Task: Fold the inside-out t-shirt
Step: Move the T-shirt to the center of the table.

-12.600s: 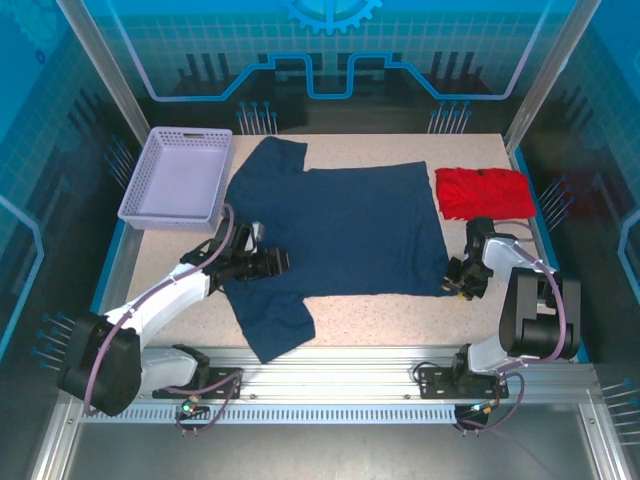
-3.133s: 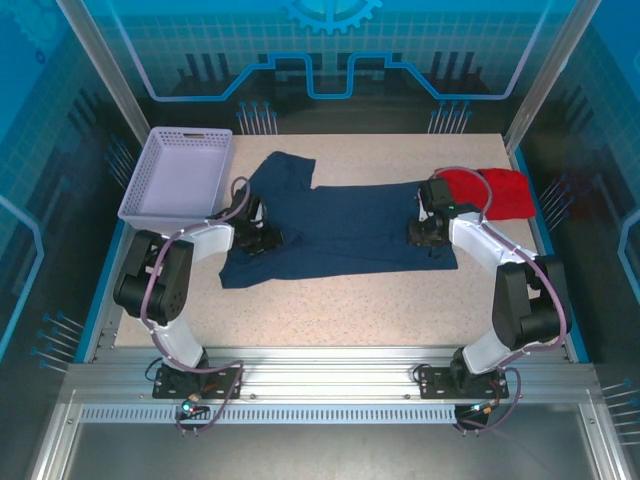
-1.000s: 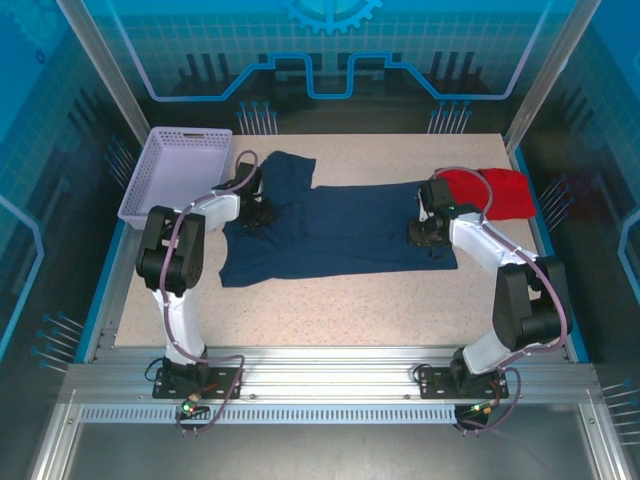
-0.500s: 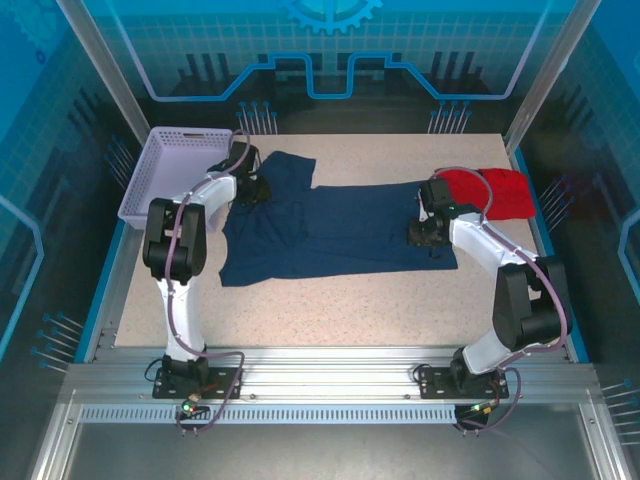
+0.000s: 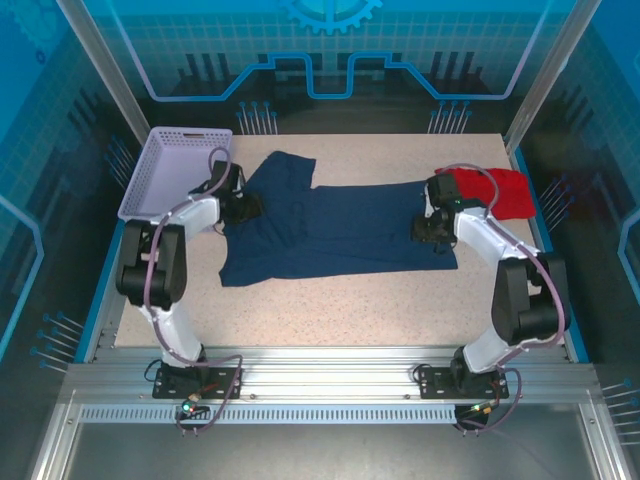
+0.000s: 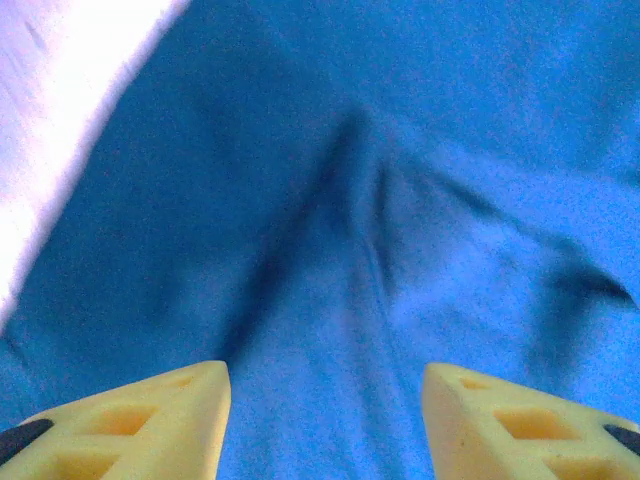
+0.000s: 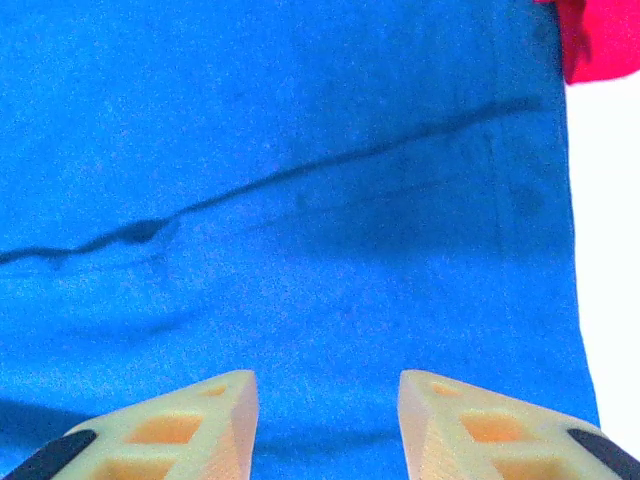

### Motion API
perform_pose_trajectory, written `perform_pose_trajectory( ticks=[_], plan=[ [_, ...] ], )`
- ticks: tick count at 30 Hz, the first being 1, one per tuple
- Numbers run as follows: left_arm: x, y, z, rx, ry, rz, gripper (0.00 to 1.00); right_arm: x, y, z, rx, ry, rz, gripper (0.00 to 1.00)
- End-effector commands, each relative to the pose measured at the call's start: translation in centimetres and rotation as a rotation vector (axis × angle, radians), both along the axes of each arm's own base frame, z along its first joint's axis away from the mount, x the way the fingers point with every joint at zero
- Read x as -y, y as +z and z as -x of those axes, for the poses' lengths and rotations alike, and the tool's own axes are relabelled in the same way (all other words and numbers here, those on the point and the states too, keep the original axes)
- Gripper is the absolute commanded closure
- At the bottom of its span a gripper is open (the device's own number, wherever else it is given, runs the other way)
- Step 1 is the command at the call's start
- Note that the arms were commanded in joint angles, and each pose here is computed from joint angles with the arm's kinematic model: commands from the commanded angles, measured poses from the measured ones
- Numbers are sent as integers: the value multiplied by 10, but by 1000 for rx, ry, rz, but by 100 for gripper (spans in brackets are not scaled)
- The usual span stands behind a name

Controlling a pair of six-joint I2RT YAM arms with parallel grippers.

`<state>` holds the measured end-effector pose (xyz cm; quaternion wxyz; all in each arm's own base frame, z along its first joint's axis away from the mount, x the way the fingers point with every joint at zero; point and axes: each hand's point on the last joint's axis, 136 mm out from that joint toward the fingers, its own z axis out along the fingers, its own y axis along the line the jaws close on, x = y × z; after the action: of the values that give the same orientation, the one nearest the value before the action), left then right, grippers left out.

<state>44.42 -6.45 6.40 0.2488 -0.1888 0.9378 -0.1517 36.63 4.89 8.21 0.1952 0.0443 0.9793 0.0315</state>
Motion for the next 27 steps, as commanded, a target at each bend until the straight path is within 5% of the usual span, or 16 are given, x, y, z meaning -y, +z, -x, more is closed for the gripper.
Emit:
perform_pose_trajectory(
  ticks=[1,7,18,23,27],
  plan=[
    [44,9,23,42,-45,200,44,-4,-20,-1,-118,-1,-28,57],
    [41,-22,85,-77,-51,204,42,32,-54,25,-334,-90,27,57],
    [17,-69,181,-225,55,165,39,40,-74,106,-498,-154,85,57],
    [9,-45,180,-136,94,153,38,36,-72,145,-456,-244,29,58],
    [7,3,150,48,76,135,36,36,-34,106,-221,-201,18,57]
  ],
)
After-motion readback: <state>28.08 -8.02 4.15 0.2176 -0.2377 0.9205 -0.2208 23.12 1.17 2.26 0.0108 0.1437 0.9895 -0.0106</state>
